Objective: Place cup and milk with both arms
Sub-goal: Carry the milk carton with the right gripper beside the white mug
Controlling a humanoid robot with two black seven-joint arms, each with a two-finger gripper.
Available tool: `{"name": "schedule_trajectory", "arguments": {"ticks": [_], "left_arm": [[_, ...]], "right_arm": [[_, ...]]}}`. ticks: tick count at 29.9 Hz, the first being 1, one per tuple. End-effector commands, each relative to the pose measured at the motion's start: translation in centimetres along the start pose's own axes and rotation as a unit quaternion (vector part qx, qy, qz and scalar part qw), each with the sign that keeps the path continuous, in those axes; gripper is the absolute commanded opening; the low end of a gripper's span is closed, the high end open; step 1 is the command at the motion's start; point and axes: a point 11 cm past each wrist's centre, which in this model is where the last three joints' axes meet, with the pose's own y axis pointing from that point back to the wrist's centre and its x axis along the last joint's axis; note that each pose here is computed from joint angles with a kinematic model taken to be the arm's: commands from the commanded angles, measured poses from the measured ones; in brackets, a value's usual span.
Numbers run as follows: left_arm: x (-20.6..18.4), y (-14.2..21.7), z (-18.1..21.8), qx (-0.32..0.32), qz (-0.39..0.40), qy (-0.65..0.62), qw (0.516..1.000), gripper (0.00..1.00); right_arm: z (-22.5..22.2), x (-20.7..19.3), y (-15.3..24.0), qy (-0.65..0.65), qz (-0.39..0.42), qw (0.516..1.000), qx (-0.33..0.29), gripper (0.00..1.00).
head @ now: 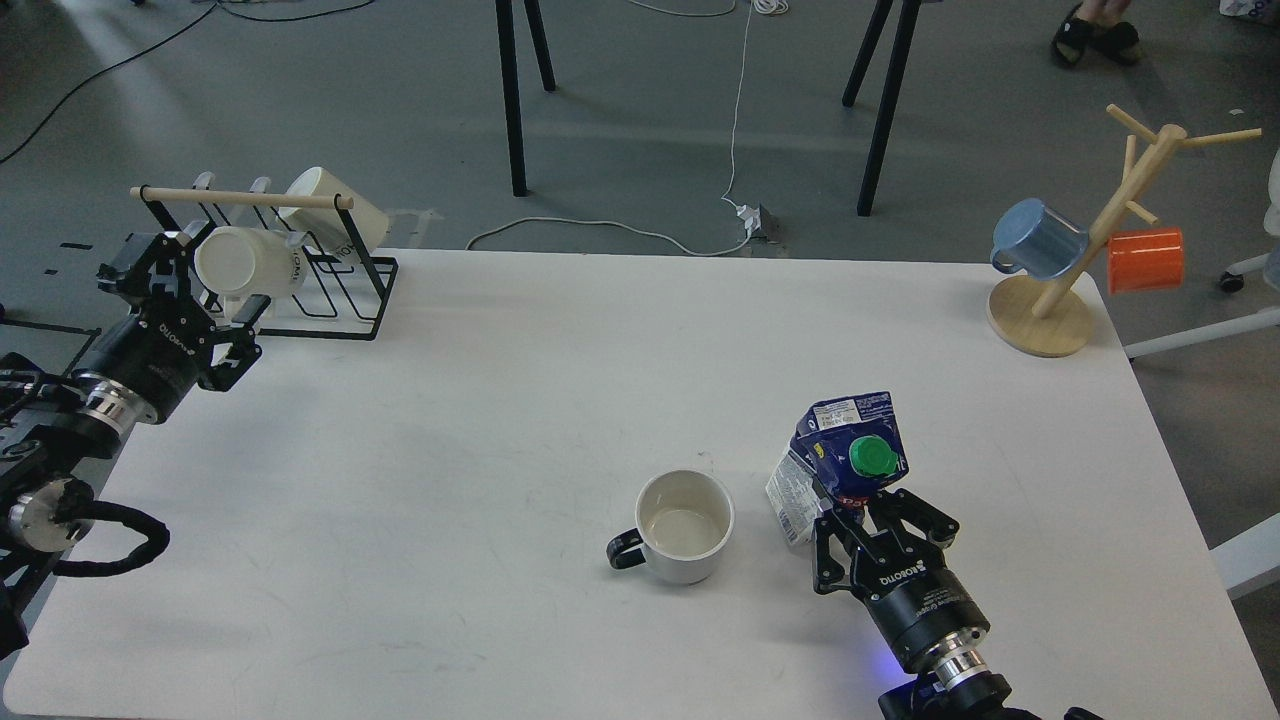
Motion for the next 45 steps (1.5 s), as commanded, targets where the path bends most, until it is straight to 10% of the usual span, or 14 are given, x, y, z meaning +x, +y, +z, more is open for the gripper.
{"name": "schedule_trajectory", "arguments": {"ticks": [1,28,41,45], "left_arm": [[0.0,0.0,0.0,0.0,0.0,0.0,1.0,0.99],[0.2,0.3,-0.2,0.003,0.002,0.0,1.0,0.99],[0.1,0.3,-0.4,0.007,0.0,-0.004,1.0,0.99],[-0.1,0.3,-0.6,0.015,-0.008,-0.018,1.0,0.99]], "right_arm": [[0.3,0.3,0.4,0.0,0.005,1.0,-0.004,0.31],[1.4,0.7,1.0,0.013,0.006,1.0,-0.024,0.46],[1.1,1.1,1.8,0.013,0.016,1.0,-0.021,0.97],[0.8,1.8,2.8,0.017,0.029,0.999,-0.02,0.98]]}}
